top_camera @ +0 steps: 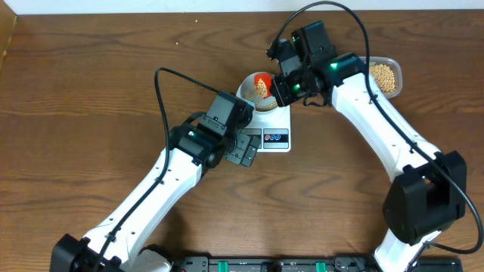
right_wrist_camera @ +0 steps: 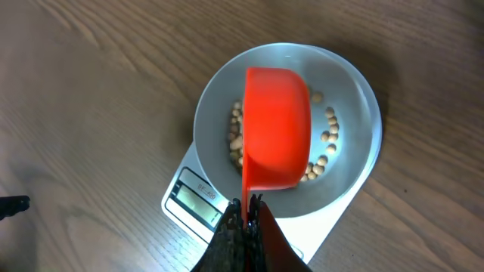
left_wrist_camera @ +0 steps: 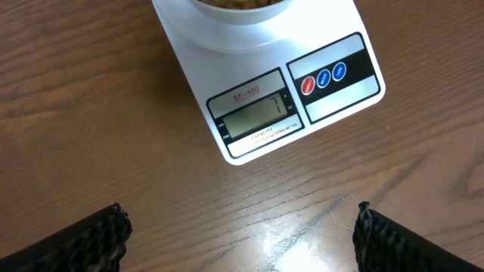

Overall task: Scoop item into bowl and weigh 50g on scale
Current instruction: 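Tilt the scoop to pour soybeans into the grey bowl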

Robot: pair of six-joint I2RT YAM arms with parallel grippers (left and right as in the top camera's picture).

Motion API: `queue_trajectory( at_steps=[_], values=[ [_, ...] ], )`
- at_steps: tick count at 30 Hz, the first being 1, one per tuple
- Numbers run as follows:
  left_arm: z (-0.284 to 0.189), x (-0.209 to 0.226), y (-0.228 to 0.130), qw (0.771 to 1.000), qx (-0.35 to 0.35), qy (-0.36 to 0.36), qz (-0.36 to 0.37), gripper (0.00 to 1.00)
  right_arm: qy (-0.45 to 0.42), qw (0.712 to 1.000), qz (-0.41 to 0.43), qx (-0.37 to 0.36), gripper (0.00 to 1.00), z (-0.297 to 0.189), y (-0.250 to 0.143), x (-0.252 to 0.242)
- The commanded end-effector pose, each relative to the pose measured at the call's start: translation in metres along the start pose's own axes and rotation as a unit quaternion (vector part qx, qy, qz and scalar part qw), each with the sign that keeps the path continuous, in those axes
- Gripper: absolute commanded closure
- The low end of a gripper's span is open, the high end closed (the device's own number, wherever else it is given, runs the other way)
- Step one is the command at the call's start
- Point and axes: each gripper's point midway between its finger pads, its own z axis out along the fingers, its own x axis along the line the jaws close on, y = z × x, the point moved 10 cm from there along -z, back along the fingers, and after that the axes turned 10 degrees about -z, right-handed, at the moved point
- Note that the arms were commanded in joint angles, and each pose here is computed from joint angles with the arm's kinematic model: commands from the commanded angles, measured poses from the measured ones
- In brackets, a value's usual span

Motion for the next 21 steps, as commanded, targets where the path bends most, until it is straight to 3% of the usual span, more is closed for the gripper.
queue_trajectory(
  at_steps=[1, 9, 21],
  values=[
    [0.0036, 0.0015, -0.0021, 1.000, 0.008, 0.004, -0.004, 0.04, -0.018, 0.999, -0.028, -0.008, 0.99, -0.0091, 0.0044, 0.0082],
    [0.0036, 0.0015, -0.0021, 1.000, 0.008, 0.004, -0.004, 0.04, -0.026, 0.999, -0.039, -0.008, 0.98, -0.0090, 0.0048, 0.0073],
    [0.0036, 0.0015, -0.0021, 1.000, 0.008, 0.004, -0.004, 0.04, -0.047, 0.990, -0.135, -0.016, 0.99, -0.0107, 0.0099, 0.0048]
  ],
)
